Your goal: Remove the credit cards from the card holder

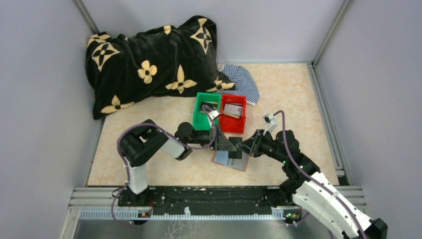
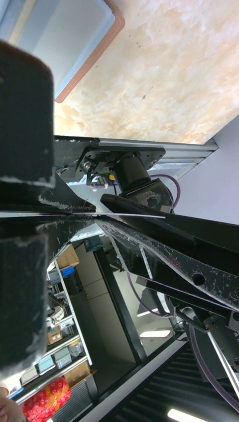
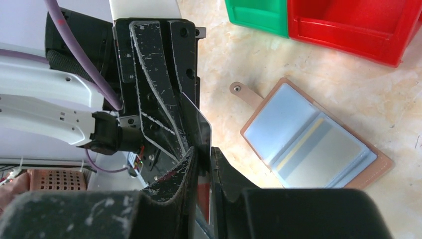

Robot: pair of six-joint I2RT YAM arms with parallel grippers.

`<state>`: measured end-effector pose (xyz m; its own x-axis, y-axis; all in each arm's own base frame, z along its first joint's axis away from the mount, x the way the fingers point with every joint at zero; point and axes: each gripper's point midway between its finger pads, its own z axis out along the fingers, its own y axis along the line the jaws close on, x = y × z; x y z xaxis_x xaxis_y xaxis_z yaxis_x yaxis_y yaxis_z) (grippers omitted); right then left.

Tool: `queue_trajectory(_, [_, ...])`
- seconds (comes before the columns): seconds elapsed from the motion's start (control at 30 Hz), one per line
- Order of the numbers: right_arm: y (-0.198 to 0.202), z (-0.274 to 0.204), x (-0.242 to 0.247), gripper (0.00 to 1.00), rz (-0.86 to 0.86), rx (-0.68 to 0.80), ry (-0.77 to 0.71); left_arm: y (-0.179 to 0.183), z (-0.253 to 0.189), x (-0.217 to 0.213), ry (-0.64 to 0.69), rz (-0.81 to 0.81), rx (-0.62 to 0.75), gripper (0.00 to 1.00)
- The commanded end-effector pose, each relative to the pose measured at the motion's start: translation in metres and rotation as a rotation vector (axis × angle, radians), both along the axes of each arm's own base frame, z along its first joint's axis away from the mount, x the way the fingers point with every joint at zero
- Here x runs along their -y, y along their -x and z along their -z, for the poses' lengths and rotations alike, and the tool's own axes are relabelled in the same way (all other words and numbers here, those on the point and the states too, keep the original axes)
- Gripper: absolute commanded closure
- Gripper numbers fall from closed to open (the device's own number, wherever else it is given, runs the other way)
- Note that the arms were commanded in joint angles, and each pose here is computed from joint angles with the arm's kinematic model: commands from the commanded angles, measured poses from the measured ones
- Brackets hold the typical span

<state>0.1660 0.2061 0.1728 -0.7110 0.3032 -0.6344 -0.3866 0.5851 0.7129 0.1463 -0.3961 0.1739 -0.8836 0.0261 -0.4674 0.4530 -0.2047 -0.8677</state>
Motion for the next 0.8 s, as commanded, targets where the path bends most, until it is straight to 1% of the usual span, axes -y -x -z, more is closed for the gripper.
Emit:
queue_trajectory(0.0, [-0.001, -0.021, -0.002, 0.87, -0.01, 0.06, -0.046, 0.013, -0.058, -0.007, 0.228, 0.027, 0.205, 1.0])
queue_trajectory(0.1, [0.001, -0.022, 0.001, 0.87, -0.002, 0.064, -0.042, 0.012, -0.057, -0.005, 0.227, 0.023, 0.201, 1.0])
queue_trajectory(0.23, [0.004, -0.02, 0.004, 0.81, 0.001, 0.061, -0.038, 0.01, -0.056, -0.004, 0.226, 0.02, 0.198, 1.0])
queue_trajectory(0.33, [0.005, -0.017, 0.005, 0.79, 0.007, 0.055, -0.035, 0.01, -0.055, -0.003, 0.225, 0.028, 0.201, 1.0])
queue_trajectory(0.53, [0.006, -0.016, 0.007, 0.68, 0.008, 0.051, -0.029, 0.01, -0.056, -0.003, 0.227, 0.023, 0.202, 1.0])
queue_trajectory(0.77, [0.01, -0.021, 0.008, 0.68, 0.006, 0.064, -0.037, 0.009, -0.057, -0.004, 0.229, 0.017, 0.204, 1.0])
